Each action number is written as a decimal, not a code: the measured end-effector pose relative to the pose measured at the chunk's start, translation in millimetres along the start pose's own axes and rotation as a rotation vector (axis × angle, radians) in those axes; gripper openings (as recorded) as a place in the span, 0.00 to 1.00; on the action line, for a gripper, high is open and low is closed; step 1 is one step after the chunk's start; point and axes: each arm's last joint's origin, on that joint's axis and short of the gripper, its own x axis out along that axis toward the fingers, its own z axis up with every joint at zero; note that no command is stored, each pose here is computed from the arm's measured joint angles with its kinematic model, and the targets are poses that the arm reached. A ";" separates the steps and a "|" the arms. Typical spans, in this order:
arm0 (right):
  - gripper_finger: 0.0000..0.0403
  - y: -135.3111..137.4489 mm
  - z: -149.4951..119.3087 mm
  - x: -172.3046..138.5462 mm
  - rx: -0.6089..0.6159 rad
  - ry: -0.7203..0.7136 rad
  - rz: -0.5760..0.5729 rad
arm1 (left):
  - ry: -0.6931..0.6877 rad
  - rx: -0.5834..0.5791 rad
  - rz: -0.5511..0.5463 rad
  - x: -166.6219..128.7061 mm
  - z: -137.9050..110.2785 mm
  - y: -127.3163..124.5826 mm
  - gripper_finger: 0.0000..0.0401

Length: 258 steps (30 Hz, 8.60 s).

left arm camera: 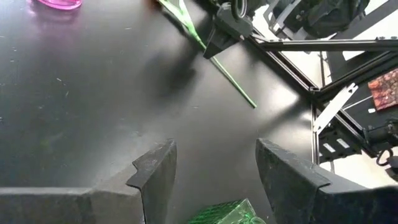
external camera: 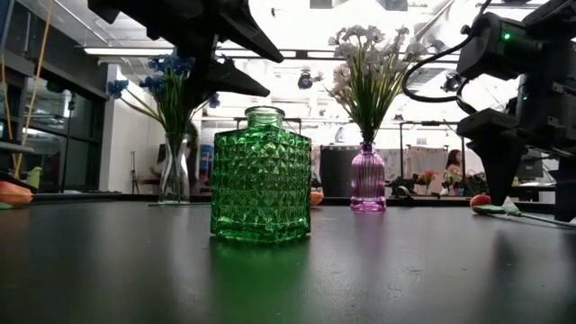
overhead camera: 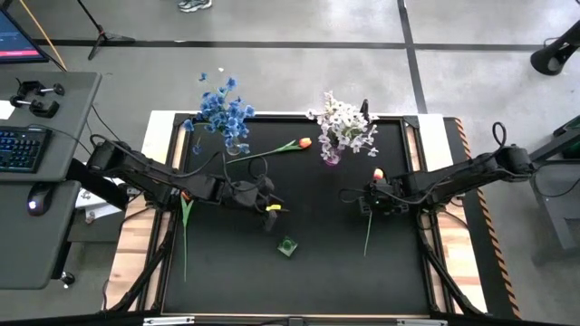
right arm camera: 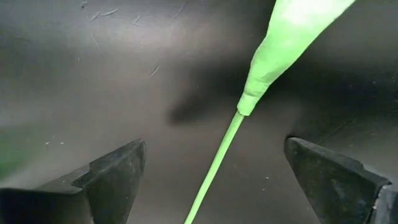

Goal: Sort flowers into vase by color
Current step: Put the bottom right orange flower into the green vase

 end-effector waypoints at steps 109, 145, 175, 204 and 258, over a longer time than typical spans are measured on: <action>0.00 216.3 -55.4 -46.1 -1.099 -0.987 1.341 | -0.816 0.218 -0.403 -146.8 90.8 -36.9 0.52; 0.00 210.7 -56.0 -61.3 -1.191 -0.941 1.279 | -0.810 0.197 -0.412 -146.8 90.8 -36.9 0.52; 0.00 210.6 -56.0 -59.3 -1.236 -0.865 1.318 | -0.810 0.194 -0.413 -146.9 90.7 -37.0 0.52; 0.00 211.6 -49.6 -61.8 -1.261 -0.846 1.373 | -0.817 0.227 -0.400 -146.9 90.7 -37.0 0.52; 0.00 211.5 -47.8 -58.2 -1.255 -0.866 1.308 | -0.818 0.210 -0.381 -146.4 90.6 -36.3 0.52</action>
